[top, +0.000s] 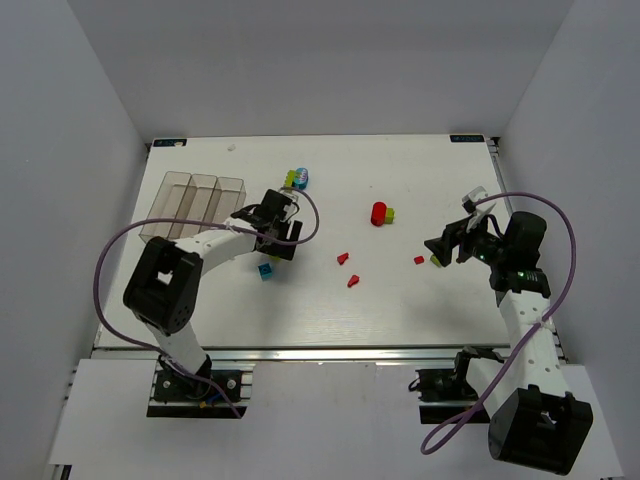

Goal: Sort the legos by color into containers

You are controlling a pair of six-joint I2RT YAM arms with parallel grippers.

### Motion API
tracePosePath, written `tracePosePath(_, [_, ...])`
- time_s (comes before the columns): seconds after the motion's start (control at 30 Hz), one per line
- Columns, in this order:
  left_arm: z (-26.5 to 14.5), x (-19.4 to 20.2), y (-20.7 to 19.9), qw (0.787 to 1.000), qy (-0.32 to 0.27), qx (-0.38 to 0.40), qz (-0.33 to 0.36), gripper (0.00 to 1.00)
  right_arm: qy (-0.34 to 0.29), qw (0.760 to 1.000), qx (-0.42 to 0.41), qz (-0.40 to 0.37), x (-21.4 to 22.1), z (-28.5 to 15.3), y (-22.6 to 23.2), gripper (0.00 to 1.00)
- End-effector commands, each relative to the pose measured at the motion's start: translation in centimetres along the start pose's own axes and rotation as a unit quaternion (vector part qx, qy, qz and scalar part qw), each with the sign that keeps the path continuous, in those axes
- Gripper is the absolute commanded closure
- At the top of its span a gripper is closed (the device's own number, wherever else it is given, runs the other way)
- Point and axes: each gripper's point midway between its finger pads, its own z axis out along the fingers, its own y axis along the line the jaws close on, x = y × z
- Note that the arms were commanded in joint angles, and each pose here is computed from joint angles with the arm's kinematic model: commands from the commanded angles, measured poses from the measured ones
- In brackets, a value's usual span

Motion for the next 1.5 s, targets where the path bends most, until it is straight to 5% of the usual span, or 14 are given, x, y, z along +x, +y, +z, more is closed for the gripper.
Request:
tracePosePath(0.0, [-0.2,-1.7,1.2,0.999,-0.013,-0.038,0.02,0.13,-0.015,1.0,0.007,-0.02,-1.7,-0.2,-0.4,0.24])
tracePosePath(0.23, [1.3,-2.9,-0.3,1.0,-0.01,-0.008,0.028,0.38,-0.01,0.999,0.016,-0.027,-1.5,-0.3,-0.7,0.24])
tracePosePath(0.37, [1.8,-2.5,-0.6,1.0,0.003,-0.003,0.029,0.66,-0.011,0.999,0.023,-0.032,-1.6,-0.4,-0.9,0.24])
tracePosePath(0.63, [1.3,-2.9,-0.1,1.0,-0.002,0.002,0.009,0.88,-0.011,0.999,0.025,-0.036,-1.6,-0.5,-0.9,0.24])
tracePosePath(1.0, [-7.7,-12.4,8.4,0.969,-0.195,-0.125,-0.088,1.0,-0.013,0.999,0.026,-0.037,-1.7,-0.5,-0.9,0.24])
tracePosePath(1.33, [-3.9,-11.3,17.0,0.957,-0.128,-0.236,-0.107,1.0,-0.018,0.999,0.021,-0.038,-1.9,-0.6,-0.6,0.24])
tracePosePath(1.47, [-2.2,-10.5,17.4,0.96,-0.099,-0.241,-0.102,1.0,-0.02,0.999,0.018,-0.037,-2.0,-0.7,-0.5,0.24])
